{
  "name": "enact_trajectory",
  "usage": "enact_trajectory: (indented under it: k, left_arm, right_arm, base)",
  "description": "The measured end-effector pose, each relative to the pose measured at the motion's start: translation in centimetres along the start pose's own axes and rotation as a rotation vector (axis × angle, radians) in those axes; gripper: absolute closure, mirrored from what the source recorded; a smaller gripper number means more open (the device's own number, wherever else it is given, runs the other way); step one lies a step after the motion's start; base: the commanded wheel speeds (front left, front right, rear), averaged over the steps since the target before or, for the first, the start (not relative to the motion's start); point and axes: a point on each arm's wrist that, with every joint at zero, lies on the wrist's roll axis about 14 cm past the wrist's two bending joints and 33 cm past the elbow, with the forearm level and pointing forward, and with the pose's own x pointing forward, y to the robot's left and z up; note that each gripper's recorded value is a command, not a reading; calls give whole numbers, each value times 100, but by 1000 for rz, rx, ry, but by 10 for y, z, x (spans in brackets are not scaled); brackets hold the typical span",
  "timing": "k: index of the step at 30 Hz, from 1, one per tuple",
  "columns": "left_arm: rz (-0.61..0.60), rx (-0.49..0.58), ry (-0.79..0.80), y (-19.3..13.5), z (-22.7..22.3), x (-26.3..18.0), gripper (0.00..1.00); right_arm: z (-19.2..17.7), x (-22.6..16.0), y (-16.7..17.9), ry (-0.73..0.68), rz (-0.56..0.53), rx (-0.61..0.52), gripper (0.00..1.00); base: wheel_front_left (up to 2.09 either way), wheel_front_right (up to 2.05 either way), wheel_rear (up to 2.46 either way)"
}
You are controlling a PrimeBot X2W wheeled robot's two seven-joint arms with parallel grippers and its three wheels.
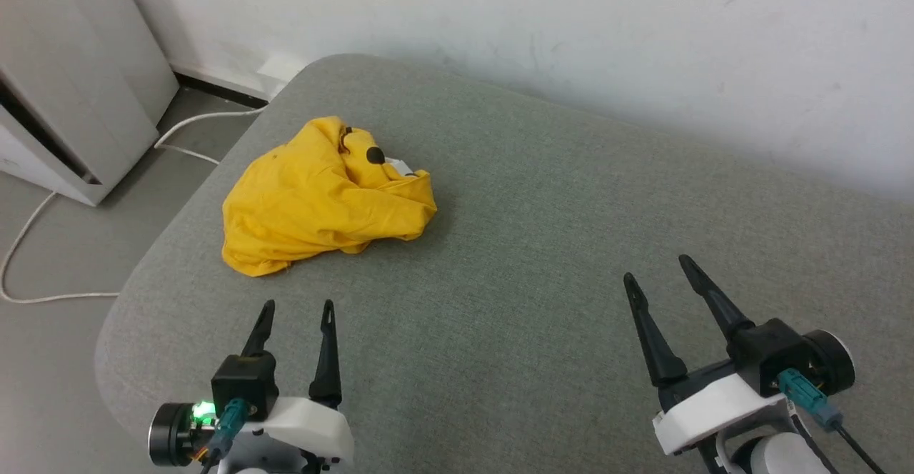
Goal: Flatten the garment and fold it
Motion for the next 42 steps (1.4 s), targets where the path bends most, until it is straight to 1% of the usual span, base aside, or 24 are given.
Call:
enact_trajectory:
  k: [10, 15, 29, 42]
  left_arm:
    - [28, 2, -8, 6, 0, -2, 0]
    - [36, 3, -10, 9, -1, -5, 0]
    - [87, 12, -24, 24, -1, -13, 0]
    - [80, 10, -26, 23, 0, -13, 0]
  right_arm:
    - [-1, 10, 11, -16, 40, 9, 0]
    - [-3, 12, 10, -18, 39, 12, 0]
    - [-6, 22, 32, -27, 105, 27, 0]
    - [-9, 22, 28, -19, 85, 22, 0]
  base:
    - [0, 0, 0]
    - [0, 0, 0]
    - [0, 0, 0]
    - [0, 0, 0]
